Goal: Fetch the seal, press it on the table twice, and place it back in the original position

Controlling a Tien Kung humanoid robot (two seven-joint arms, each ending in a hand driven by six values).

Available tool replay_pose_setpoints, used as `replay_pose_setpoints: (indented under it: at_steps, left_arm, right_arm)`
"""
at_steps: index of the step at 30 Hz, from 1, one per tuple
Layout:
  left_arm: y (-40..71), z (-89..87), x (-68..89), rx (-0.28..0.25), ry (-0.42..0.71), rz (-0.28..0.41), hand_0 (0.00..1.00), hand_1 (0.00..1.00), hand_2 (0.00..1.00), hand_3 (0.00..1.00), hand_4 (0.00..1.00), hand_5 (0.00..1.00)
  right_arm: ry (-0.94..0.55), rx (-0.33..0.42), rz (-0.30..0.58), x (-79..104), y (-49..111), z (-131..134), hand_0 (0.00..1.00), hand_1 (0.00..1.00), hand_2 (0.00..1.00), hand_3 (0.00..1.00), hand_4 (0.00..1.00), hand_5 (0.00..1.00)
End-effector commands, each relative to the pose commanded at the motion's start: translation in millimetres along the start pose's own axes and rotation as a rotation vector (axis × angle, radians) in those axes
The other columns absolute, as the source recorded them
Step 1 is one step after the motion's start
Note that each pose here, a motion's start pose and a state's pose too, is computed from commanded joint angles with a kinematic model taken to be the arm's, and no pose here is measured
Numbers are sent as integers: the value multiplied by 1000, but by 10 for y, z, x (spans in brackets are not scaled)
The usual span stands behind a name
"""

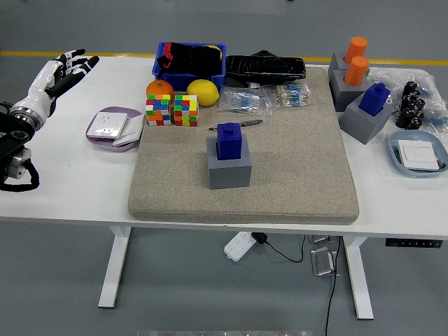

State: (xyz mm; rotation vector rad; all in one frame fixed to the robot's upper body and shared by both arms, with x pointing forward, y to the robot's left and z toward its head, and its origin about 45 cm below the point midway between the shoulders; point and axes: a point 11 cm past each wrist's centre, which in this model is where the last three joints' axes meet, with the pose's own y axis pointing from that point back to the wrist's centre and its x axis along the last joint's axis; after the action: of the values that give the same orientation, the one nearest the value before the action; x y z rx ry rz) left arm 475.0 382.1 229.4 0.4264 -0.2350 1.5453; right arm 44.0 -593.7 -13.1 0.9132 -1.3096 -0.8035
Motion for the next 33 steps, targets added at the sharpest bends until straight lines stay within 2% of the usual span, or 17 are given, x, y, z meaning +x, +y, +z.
replay_pose_setpoints:
  at_steps: [6, 7, 33]
  left_arm:
    - [-12, 46, 16, -7, -14, 0, 932, 896, 905, 925, 916, 683]
    - [-13, 50, 18, -7, -15, 0, 932, 896, 904, 917, 846, 445]
    - [-17, 78, 50, -12, -24, 5, 924, 890, 904, 914, 835, 411]
  right_arm:
    - [0, 9, 3, 22, 10, -45, 843, 765, 761, 730, 818, 624]
    - [0, 9, 4, 26, 11, -46, 843, 765, 759, 730, 814, 619]
    - [6, 10, 18, 83, 22, -50, 842, 762, 758, 725, 809, 616]
